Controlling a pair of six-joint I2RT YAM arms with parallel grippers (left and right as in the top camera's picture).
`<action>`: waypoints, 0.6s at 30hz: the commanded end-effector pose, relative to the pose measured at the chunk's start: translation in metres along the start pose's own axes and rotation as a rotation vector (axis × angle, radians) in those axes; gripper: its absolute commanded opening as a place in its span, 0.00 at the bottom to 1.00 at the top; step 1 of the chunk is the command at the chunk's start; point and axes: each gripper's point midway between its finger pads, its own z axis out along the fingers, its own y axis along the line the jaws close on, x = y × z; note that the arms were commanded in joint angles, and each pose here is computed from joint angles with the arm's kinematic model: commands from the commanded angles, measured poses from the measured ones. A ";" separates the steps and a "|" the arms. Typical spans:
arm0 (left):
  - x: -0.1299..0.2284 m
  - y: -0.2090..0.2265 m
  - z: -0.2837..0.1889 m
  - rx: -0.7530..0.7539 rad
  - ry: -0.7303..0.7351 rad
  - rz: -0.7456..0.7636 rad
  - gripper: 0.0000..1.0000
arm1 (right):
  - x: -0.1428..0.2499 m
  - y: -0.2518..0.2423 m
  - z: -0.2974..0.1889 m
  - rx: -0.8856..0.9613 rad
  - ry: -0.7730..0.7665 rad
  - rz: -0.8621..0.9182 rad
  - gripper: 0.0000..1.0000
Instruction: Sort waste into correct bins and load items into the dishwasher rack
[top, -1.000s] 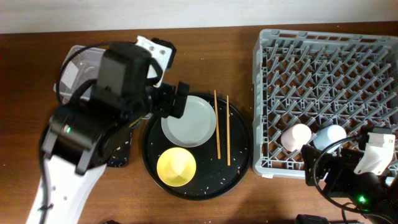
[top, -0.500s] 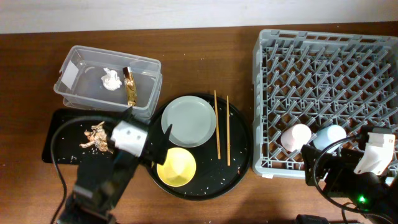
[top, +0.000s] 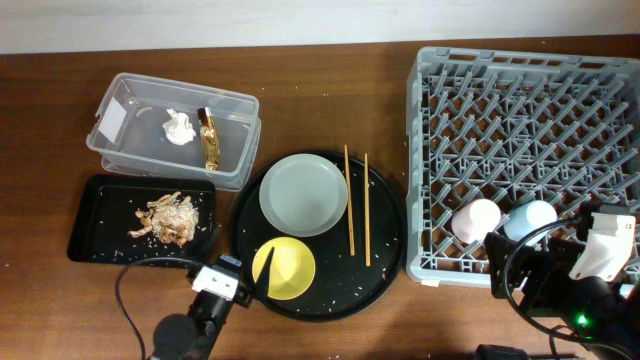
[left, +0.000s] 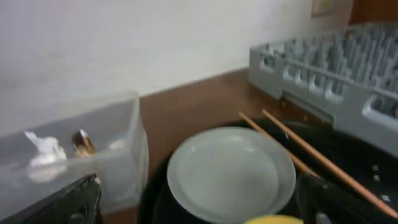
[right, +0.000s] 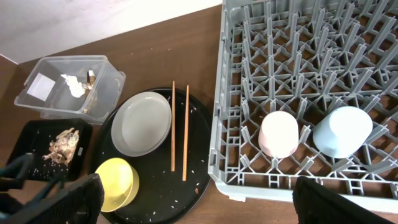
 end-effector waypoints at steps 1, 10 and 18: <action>0.002 -0.003 0.000 0.019 -0.002 0.012 0.99 | -0.001 0.003 -0.001 -0.012 -0.004 -0.017 0.98; 0.004 -0.003 0.000 0.019 0.005 0.012 0.99 | -0.001 0.003 -0.001 -0.012 -0.004 -0.017 0.98; 0.004 -0.003 0.000 0.019 0.005 0.012 1.00 | 0.000 0.002 -0.001 -0.010 0.000 -0.016 0.98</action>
